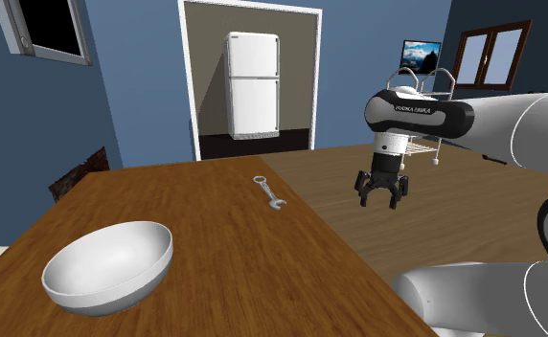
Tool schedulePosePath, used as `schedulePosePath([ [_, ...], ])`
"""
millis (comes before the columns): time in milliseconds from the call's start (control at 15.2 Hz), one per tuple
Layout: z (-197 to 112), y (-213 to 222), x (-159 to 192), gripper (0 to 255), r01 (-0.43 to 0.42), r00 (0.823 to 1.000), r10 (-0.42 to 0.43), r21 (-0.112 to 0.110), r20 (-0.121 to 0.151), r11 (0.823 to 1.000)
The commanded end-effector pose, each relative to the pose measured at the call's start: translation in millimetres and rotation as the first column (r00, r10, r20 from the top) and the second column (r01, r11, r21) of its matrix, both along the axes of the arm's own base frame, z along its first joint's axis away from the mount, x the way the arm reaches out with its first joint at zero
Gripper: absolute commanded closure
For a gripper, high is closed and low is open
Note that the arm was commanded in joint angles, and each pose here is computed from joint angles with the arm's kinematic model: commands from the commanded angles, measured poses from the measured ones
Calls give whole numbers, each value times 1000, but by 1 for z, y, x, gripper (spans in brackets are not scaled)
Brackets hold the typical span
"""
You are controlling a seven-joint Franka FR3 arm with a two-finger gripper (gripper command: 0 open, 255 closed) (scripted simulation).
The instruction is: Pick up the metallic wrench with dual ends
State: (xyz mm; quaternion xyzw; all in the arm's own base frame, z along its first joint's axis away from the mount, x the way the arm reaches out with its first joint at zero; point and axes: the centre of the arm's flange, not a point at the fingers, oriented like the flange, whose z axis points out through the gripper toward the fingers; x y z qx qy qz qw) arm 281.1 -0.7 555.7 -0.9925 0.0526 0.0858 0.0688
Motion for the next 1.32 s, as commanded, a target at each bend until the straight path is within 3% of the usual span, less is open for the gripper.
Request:
schedulePosePath([
  [0,0,0,0,0,0,1000,0,0,0,1000],
  [1254,35,230,119,0,-154,981,167,-120,101,981],
])
